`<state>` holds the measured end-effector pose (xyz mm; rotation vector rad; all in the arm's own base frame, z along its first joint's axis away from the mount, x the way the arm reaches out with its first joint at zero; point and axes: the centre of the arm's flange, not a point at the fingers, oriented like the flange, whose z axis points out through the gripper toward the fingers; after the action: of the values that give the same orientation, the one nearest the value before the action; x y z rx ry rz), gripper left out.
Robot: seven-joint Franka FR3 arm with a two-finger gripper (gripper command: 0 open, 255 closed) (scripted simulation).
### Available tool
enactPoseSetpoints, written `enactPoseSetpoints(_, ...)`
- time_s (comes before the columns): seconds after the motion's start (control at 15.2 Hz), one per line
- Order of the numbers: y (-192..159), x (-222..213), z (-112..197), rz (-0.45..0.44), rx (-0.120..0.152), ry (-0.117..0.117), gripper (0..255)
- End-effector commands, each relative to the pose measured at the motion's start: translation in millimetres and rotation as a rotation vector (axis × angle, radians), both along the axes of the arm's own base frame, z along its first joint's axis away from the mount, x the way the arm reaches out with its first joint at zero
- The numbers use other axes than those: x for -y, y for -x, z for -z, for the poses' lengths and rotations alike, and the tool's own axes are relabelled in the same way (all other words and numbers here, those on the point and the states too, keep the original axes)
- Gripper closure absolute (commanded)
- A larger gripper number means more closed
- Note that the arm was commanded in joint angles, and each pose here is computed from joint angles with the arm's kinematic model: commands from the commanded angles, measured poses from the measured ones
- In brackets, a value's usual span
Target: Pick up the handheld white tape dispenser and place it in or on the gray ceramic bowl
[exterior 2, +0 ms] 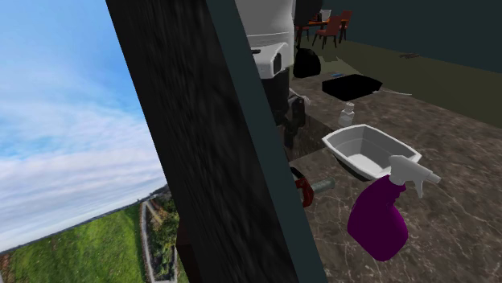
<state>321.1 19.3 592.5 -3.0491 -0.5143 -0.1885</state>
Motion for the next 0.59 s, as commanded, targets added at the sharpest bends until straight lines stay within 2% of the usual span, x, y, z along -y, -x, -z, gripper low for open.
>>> enactPoseSetpoints(0.0, -1, -21, 17, -0.077, -0.009, -0.010, 0)
enactPoseSetpoints(0.33, -4, -62, 55, -0.247, -0.031, -0.031, 0)
enactPoseSetpoints(0.53, -4, -64, 71, -0.247, -0.031, -0.031, 0)
